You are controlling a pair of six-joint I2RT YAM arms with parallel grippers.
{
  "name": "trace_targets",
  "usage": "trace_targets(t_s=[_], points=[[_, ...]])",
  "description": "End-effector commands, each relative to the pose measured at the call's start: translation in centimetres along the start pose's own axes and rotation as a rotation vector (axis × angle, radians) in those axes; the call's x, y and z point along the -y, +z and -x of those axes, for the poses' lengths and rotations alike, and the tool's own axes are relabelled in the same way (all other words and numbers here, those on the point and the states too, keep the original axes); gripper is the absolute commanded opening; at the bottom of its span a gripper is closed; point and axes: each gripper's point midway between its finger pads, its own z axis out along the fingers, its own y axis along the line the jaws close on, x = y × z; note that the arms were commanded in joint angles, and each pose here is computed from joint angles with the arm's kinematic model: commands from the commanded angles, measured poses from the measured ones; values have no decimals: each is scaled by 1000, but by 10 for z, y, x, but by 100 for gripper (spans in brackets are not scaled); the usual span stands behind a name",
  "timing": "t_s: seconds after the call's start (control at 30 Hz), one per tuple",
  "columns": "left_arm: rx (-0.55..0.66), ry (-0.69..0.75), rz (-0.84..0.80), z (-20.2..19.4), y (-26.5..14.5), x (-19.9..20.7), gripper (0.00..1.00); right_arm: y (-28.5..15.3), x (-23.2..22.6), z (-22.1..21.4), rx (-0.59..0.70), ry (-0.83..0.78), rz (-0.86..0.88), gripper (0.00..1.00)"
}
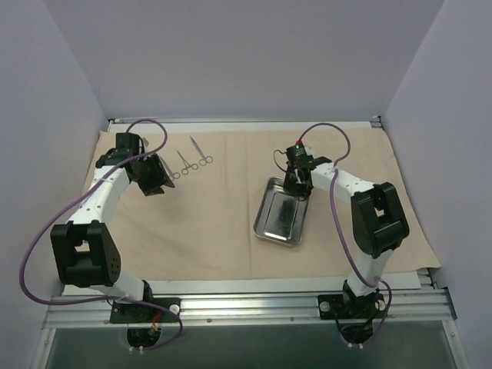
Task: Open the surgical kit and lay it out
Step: Adjust the medical item in the container.
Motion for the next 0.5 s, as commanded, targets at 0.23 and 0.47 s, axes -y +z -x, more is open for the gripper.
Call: trace_targets(t_s=[0.23, 0.47], points=[[-47, 55, -122, -32, 5, 36, 51, 7, 2, 22, 218, -56, -52, 0], [-52, 78, -126, -37, 1, 35, 52, 4, 4, 26, 245, -58, -70, 0]])
